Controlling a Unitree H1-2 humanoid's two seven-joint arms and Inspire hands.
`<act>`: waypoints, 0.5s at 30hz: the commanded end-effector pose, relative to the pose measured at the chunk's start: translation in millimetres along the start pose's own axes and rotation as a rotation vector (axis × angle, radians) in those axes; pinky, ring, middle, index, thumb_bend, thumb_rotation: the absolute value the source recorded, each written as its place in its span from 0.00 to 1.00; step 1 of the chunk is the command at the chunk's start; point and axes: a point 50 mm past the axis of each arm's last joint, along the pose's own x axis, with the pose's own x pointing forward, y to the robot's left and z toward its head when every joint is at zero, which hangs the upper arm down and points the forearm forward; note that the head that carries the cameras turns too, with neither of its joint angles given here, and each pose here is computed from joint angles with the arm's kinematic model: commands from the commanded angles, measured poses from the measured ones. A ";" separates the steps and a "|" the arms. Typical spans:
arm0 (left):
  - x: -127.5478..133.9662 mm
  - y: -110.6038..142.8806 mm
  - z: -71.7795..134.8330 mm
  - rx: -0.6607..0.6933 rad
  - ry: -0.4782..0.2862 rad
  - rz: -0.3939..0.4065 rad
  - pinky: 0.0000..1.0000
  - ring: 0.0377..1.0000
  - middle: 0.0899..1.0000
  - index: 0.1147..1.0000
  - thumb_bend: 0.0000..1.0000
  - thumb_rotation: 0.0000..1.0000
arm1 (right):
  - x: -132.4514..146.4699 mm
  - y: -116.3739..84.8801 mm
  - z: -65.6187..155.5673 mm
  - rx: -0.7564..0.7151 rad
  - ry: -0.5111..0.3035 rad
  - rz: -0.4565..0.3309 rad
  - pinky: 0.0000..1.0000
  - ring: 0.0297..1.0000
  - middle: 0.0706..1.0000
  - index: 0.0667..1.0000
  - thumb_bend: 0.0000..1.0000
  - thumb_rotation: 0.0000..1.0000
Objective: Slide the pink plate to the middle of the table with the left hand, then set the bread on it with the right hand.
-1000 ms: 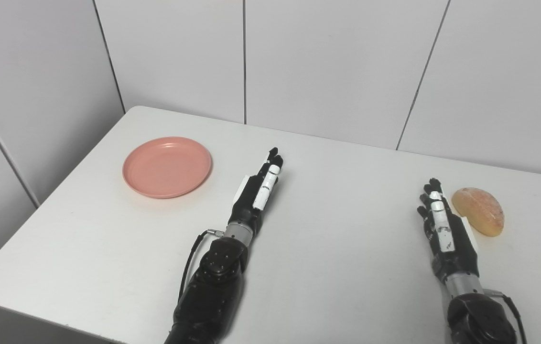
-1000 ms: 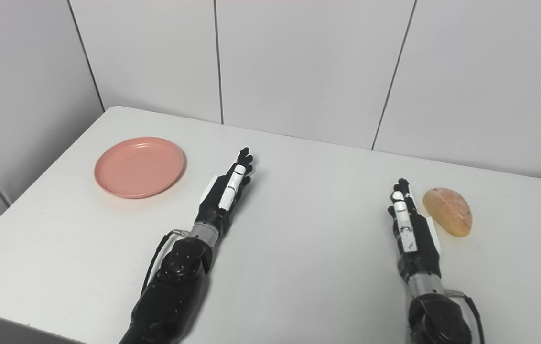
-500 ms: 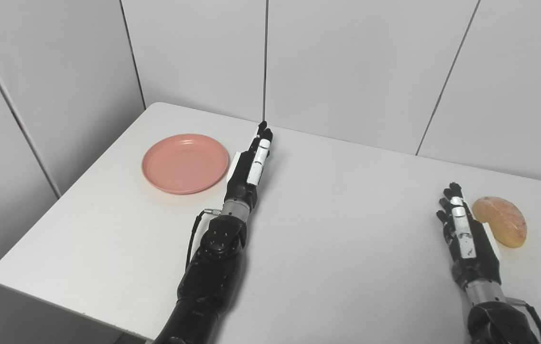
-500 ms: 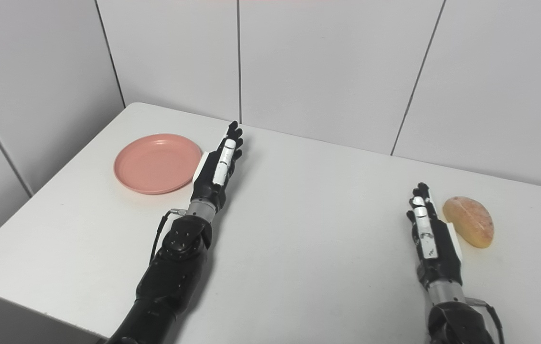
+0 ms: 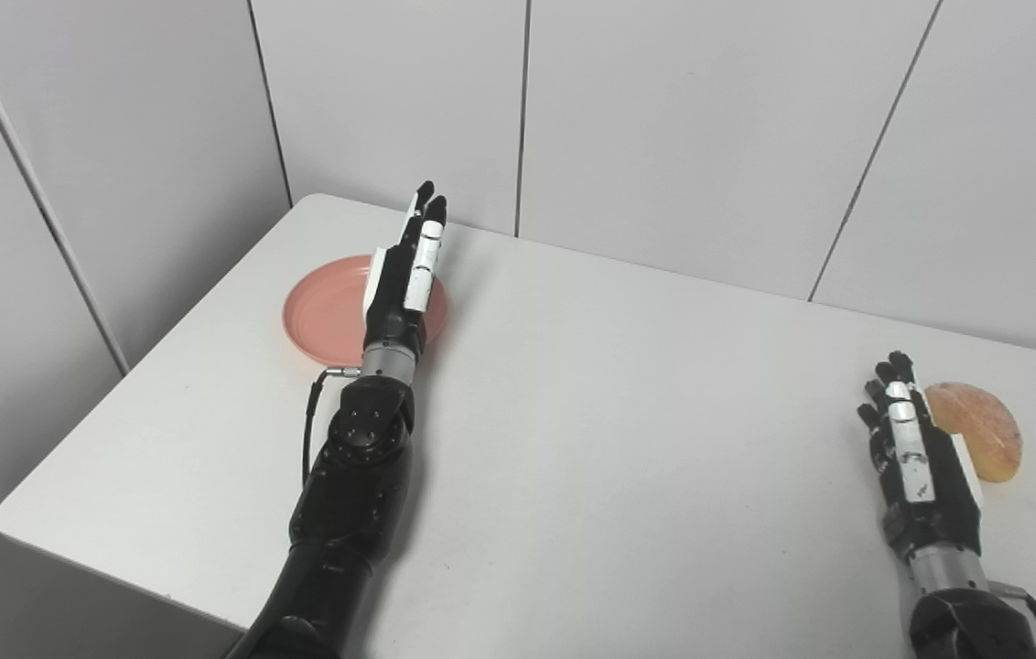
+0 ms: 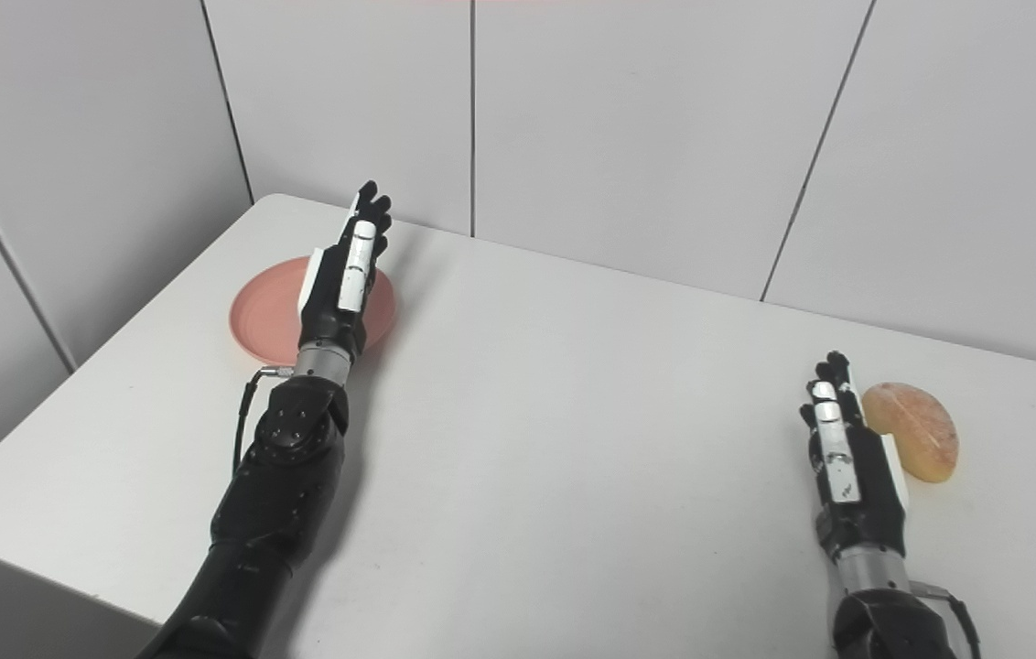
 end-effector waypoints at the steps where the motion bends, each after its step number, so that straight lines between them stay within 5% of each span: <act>1: 25.3 6.1 40.2 -0.012 -0.128 0.040 0.95 0.92 0.90 0.89 0.69 1.00 | -4.2 -3.7 1.6 -0.001 -0.044 -0.012 1.00 1.00 1.00 1.00 0.63 0.85; 15: 28.0 61.4 56.3 0.045 -0.104 0.247 0.90 0.83 0.80 0.80 0.70 1.00 | -4.8 -5.3 3.4 0.031 -0.043 -0.029 1.00 1.00 1.00 1.00 0.63 0.80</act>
